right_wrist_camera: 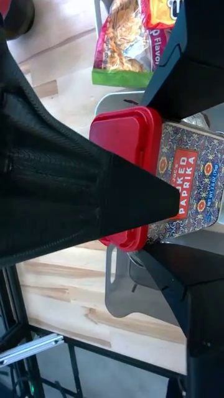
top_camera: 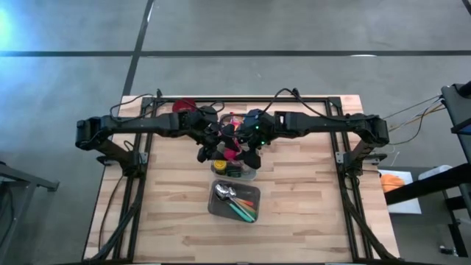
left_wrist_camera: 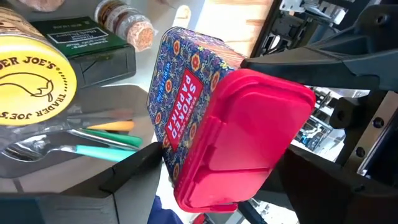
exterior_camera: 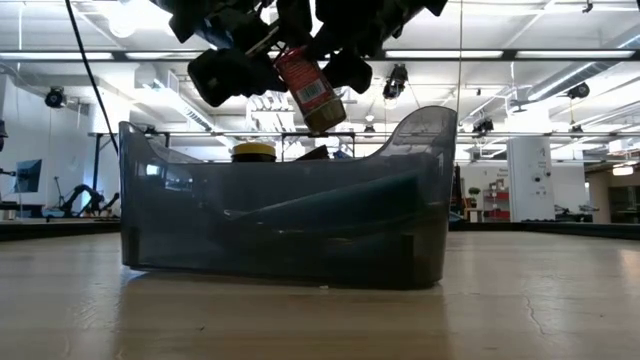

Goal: Pick & Place Food Item
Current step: Put the red seasoning can into the bottom gray bin

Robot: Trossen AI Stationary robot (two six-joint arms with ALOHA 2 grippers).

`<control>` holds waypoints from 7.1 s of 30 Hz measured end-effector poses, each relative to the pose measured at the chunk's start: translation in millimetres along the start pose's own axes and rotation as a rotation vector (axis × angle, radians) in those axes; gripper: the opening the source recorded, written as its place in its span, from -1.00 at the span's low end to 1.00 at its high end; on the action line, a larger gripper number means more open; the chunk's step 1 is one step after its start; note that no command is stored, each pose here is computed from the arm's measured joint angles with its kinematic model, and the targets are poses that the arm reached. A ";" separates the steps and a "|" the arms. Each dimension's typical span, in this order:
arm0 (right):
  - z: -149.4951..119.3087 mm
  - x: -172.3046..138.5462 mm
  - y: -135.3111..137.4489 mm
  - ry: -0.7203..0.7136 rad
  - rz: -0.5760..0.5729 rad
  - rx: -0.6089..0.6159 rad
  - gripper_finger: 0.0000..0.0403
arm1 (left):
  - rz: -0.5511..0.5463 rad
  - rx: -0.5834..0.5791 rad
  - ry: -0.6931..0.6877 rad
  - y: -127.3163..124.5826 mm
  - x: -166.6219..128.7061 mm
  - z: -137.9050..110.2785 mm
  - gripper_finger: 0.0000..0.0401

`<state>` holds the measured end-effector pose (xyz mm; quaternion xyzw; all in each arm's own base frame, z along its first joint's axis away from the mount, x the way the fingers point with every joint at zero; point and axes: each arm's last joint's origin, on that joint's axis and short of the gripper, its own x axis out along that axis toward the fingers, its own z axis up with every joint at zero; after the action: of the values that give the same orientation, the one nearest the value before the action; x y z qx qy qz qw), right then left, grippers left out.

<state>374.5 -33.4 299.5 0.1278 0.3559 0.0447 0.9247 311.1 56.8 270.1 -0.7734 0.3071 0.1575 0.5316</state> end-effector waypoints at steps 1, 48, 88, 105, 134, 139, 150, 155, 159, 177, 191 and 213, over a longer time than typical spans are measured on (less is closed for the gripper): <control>0.0 0.0 0.2 0.000 0.001 0.000 0.37 | 0.000 -0.003 0.000 0.0 0.0 0.1 0.53; 9.8 -27.0 13.1 -0.081 0.050 0.060 0.82 | 0.000 0.364 0.038 -1.0 -8.0 -4.7 -0.01; -41.5 -192.2 41.9 -0.011 -0.175 0.153 0.80 | 0.143 0.902 -0.047 -67.6 -34.2 -11.9 -0.01; -58.3 -222.9 47.4 -0.025 -0.172 0.261 0.80 | 0.388 1.013 0.115 -105.1 8.9 15.7 -0.01; -60.0 -220.4 46.5 0.002 -0.179 0.311 0.80 | 0.764 1.197 0.185 -76.9 29.2 22.8 -0.01; -60.0 -220.4 46.5 0.002 -0.180 0.309 0.80 | 0.809 1.209 0.177 -77.6 10.1 13.3 -0.01; -60.0 -220.3 46.5 0.001 -0.180 0.310 0.80 | 0.879 1.279 0.138 -78.7 -9.1 4.9 -0.01; -60.4 -219.7 46.6 0.004 -0.179 0.310 0.80 | 0.947 1.294 0.166 -67.9 -1.3 9.2 -0.01; -61.1 -218.5 46.3 0.008 -0.180 0.311 0.80 | 1.001 1.318 0.243 -53.8 6.1 14.8 -0.01; -80.4 -191.7 36.9 0.121 -0.211 0.368 0.80 | 0.987 1.566 0.345 -39.4 29.9 14.5 -0.01; -79.8 -191.9 37.1 0.112 -0.207 0.389 0.80 | 0.986 1.614 0.427 -16.7 44.7 25.6 -0.01; -77.3 -191.8 37.5 0.081 -0.203 0.455 0.80 | 0.894 1.382 0.345 -14.0 40.3 46.2 -0.01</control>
<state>180.6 -14.8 378.4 0.2944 0.4046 -0.1245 0.8568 354.7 90.3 239.4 -0.0927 0.6889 0.0095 0.7188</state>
